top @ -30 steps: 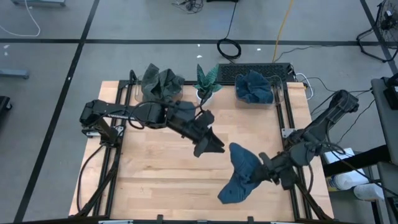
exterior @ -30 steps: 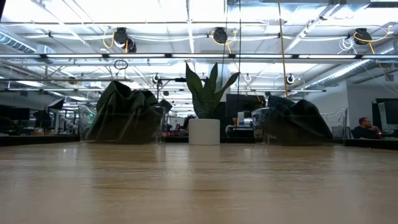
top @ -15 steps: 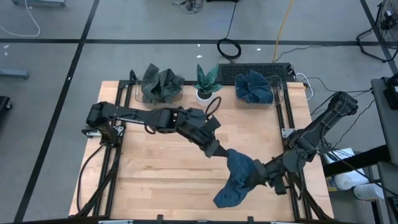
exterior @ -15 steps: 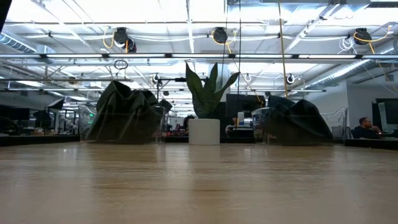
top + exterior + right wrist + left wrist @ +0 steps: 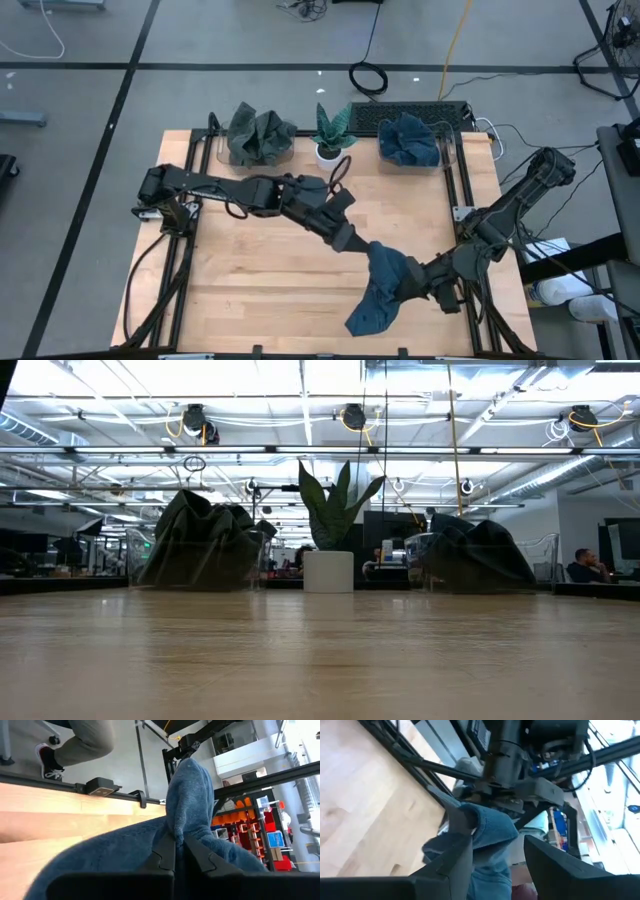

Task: Pick & Place hat
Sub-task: Put the blue cap into the right transparent bin

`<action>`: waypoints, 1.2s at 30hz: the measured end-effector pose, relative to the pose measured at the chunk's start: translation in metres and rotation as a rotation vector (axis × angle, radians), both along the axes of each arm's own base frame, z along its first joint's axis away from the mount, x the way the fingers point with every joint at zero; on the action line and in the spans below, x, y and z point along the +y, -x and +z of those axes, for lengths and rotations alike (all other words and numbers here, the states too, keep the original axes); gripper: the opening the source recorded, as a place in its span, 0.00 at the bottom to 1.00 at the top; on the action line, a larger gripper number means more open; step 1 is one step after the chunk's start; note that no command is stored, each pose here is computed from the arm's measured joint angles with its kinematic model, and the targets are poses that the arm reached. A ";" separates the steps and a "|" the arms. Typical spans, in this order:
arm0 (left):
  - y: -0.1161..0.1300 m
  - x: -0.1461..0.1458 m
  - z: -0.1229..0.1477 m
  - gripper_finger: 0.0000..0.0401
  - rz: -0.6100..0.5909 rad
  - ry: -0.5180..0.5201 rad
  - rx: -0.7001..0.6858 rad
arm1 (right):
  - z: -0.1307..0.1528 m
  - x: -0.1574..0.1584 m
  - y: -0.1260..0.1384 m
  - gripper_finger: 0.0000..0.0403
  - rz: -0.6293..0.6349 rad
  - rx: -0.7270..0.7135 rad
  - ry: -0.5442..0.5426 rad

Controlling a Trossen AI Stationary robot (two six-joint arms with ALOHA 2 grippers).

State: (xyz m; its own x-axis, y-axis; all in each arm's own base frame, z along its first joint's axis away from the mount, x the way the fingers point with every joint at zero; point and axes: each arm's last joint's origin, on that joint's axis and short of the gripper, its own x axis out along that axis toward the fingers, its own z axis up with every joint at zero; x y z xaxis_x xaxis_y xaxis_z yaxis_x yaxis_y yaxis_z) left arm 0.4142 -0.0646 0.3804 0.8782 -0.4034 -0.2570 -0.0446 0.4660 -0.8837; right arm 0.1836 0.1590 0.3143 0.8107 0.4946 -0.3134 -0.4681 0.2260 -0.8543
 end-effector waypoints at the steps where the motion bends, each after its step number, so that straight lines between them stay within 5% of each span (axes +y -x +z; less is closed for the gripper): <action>1: 0.000 0.000 0.000 0.46 0.005 0.002 0.006 | 0.000 0.000 0.000 0.00 0.000 0.000 0.000; 16: -0.006 0.008 -0.019 0.46 0.120 -0.025 0.119 | -0.006 -0.014 -0.020 0.00 0.005 0.057 -0.042; 26: -0.011 0.010 -0.027 0.45 0.060 -0.002 0.143 | -0.016 -0.021 -0.036 0.00 -0.054 0.084 -0.017; 29: -0.010 0.009 -0.028 0.38 0.051 -0.023 0.154 | -0.015 -0.020 -0.036 0.00 -0.053 0.069 -0.030; 36: -0.009 0.009 -0.029 0.04 -0.022 -0.115 0.121 | -0.013 -0.019 -0.036 0.00 -0.062 0.078 -0.069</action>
State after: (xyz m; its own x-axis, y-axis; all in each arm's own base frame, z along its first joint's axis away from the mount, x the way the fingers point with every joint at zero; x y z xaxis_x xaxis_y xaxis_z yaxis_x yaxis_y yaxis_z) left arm 0.4235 -0.0560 0.3512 0.8295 -0.3841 -0.4055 -0.1357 0.5656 -0.8134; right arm 0.2199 0.1395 0.3010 0.8152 0.4666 -0.3431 -0.5154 0.3141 -0.7973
